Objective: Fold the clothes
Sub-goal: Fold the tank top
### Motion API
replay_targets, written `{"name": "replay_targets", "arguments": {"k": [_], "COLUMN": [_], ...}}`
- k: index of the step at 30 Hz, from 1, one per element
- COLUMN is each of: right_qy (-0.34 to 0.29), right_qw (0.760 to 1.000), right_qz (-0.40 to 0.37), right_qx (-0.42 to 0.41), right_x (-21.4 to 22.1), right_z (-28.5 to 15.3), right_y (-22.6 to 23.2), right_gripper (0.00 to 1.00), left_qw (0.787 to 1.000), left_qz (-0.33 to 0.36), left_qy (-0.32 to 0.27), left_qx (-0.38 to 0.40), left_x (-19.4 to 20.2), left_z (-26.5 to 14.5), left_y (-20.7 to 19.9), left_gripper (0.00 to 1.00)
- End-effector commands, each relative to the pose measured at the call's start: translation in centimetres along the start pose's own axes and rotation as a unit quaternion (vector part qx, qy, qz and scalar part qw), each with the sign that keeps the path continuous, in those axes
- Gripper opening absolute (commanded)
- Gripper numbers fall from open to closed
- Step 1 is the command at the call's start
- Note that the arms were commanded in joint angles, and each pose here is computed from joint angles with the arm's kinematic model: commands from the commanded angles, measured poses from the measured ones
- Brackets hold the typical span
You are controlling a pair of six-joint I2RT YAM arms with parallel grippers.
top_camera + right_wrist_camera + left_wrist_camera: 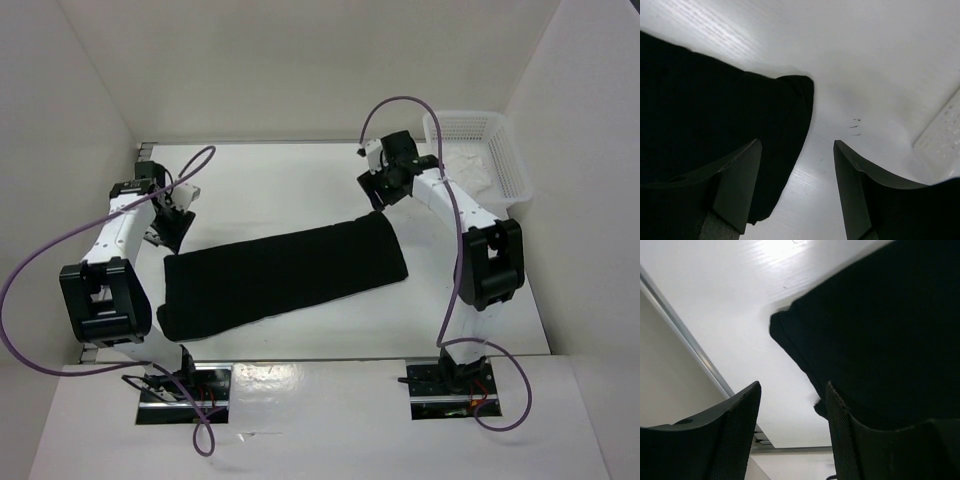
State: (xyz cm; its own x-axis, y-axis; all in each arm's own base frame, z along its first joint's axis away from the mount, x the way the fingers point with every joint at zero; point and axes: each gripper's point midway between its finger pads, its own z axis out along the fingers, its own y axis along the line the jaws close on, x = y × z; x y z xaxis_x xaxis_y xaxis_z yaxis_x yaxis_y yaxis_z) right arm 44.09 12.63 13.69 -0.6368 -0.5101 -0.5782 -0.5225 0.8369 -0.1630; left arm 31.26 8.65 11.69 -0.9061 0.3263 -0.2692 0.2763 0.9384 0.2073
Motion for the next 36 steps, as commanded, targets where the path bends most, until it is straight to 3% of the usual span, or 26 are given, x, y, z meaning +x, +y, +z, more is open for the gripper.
{"name": "replay_targets", "arguments": {"k": [1, 6, 20, 31, 36], "right_qy": [0.029, 0.074, 0.135, 0.174, 0.161], "right_qw": [0.998, 0.993, 0.985, 0.981, 0.985], "right_qz": [-0.026, -0.044, -0.047, -0.042, -0.037], "right_qx": [-0.048, -0.081, -0.092, -0.076, -0.059], "right_x": [1.9, 4.3, 7.1, 8.4, 6.5], "right_z": [0.0, 2.2, 4.8, 8.4, 9.5], "right_y": [2.7, 5.8, 7.0, 6.6, 5.2], "right_gripper": [0.68, 0.68, 0.69, 0.69, 0.69], "left_qw": [0.999, 0.995, 0.98, 0.976, 0.979], "left_qz": [-0.012, -0.001, 0.024, 0.026, 0.026], "left_qy": [0.024, 0.066, 0.164, 0.182, 0.172], "left_qx": [0.046, 0.07, 0.109, 0.118, 0.108], "left_x": [1.4, 2.8, 5.3, 3.4, 1.9], "left_z": [-0.4, 1.1, 4.6, 7.6, 8.8], "left_y": [-2.0, -3.1, -5.3, -5.0, -4.2], "left_gripper": [0.62, 0.5, 0.5, 0.49, 0.49]}}
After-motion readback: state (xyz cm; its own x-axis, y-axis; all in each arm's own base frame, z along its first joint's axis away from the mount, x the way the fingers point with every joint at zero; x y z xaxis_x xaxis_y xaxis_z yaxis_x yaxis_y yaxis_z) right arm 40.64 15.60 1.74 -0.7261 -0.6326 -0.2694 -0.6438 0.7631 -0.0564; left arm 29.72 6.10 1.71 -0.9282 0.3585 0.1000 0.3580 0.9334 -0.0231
